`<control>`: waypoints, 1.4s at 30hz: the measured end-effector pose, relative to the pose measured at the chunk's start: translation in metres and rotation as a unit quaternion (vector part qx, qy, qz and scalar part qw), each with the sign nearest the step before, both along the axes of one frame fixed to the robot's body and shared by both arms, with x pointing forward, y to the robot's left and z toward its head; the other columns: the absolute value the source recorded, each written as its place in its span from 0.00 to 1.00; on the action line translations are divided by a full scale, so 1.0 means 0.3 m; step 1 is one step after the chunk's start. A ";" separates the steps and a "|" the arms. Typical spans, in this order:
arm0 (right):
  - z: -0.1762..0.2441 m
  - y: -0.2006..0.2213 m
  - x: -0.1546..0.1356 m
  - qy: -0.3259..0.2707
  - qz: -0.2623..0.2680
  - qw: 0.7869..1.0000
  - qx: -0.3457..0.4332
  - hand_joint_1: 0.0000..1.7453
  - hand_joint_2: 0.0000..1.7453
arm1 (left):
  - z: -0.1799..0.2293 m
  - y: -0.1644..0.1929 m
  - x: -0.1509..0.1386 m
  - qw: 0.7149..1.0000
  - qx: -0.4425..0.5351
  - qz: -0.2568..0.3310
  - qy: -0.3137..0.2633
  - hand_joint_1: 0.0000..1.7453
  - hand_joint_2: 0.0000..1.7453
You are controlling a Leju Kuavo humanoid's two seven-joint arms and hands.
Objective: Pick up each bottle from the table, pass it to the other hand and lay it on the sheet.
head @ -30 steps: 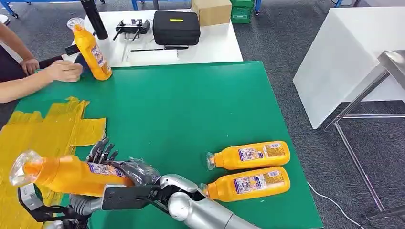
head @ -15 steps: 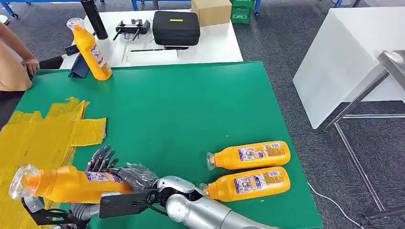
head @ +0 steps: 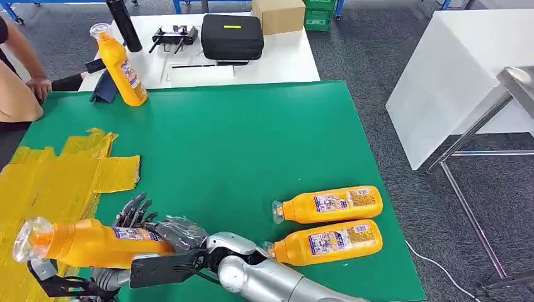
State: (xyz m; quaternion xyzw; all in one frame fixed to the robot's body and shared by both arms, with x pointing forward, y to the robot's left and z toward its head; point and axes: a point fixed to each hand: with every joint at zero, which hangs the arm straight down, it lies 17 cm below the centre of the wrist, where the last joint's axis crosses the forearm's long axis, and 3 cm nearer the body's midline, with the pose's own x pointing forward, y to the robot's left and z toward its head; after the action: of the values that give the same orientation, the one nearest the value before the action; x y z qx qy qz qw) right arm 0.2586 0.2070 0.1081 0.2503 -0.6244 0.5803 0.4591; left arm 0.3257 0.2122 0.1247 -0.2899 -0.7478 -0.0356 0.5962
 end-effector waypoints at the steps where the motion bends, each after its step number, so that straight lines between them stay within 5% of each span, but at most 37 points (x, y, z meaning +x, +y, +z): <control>1: -0.001 0.000 0.000 0.000 0.000 1.000 0.000 1.00 1.00 | -0.001 0.001 0.000 1.000 -0.003 0.000 0.001 1.00 1.00; 21: -0.008 -0.010 0.016 0.010 -0.015 1.000 0.010 1.00 1.00 | 0.012 0.000 -0.002 1.000 -0.023 -0.001 0.000 1.00 1.00; 22: -0.008 -0.011 0.017 0.010 -0.016 1.000 0.011 0.75 1.00 | 0.013 0.000 -0.002 1.000 -0.024 -0.001 0.000 1.00 1.00; 23: -0.008 -0.012 0.019 0.011 -0.017 1.000 0.011 0.00 1.00 | 0.013 -0.001 -0.002 1.000 -0.024 -0.001 0.000 1.00 1.00; 27: -0.013 -0.032 0.051 0.013 -0.042 0.999 0.020 0.00 1.00 | 0.008 0.000 0.004 1.000 -0.017 0.007 0.001 1.00 1.00; 28: -0.014 -0.044 0.068 0.014 -0.053 0.998 0.025 0.00 0.00 | 0.001 0.007 0.011 1.000 -0.004 0.017 -0.001 1.00 1.00; 33: -0.023 -0.192 0.191 0.021 -0.133 0.990 0.051 0.00 0.00 | 0.029 0.139 0.084 0.982 0.123 0.135 -0.049 1.00 1.00; 37: -0.050 -0.402 0.302 0.007 -0.203 0.978 0.057 0.00 0.00 | 0.070 0.372 0.129 0.915 0.283 0.271 -0.092 1.00 1.00; 42: -0.063 -0.618 0.348 -0.005 -0.262 0.963 0.065 0.00 0.00 | 0.138 0.570 0.098 0.856 0.355 0.357 -0.114 1.00 1.00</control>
State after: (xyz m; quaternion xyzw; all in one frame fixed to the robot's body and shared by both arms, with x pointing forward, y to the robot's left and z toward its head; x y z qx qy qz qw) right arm 0.3629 0.0215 0.0891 0.1047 -0.7066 0.3994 0.5746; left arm 0.3551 0.3832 0.1660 0.2345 -0.7992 -0.1168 0.5410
